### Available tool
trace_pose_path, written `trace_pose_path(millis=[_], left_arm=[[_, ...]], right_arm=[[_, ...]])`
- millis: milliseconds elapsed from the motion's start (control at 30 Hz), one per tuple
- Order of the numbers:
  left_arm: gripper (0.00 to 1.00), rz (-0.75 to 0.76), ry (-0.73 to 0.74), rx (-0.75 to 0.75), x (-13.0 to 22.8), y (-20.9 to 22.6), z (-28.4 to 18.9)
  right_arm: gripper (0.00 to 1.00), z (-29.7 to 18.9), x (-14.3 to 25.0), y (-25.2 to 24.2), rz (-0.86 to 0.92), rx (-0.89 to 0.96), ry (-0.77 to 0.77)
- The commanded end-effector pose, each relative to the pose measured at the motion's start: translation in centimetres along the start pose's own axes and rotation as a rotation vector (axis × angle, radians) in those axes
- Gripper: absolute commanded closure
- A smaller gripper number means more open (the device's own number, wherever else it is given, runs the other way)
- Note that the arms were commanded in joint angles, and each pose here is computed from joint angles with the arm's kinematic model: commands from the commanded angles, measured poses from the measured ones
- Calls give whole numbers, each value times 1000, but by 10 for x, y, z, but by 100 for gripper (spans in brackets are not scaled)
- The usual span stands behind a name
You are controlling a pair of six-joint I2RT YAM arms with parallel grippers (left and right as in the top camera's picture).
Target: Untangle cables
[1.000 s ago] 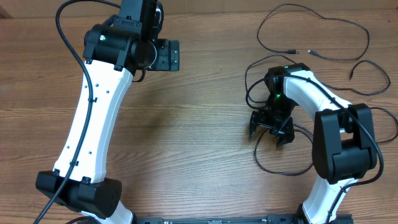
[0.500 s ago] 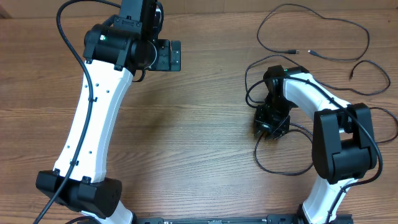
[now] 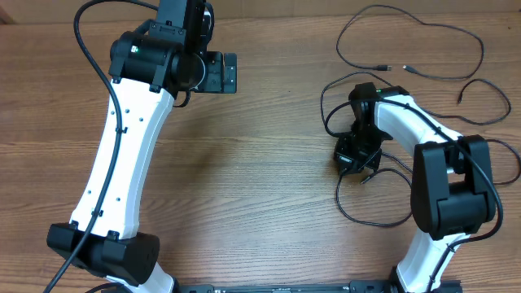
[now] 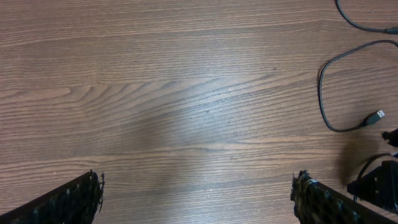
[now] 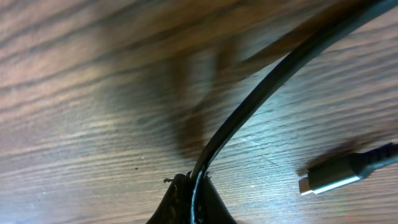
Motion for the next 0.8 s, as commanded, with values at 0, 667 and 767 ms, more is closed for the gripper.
trace_pose_path(millis=[0,667,767], left_arm=[[0,7,-1,9,-2,0,2],[0,7,23,8,2,0,2],[0,7,22,8,2,0,2]], right_arm=[[96,-2,-5,-4,112,-16,-8],[96,-6,-16,27,195,-228,0],[95,-9,-18,29,189,-238,-11]])
Point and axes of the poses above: each gripper's point midway between its finger pads, its own z axis out along the fingers, its own y axis along the line the jaws close on, x = y × z, the point moved 6 cm from there along -z, back along the fingers, and after that the axes turned 9 degrees about z, right-handed, at the moved point
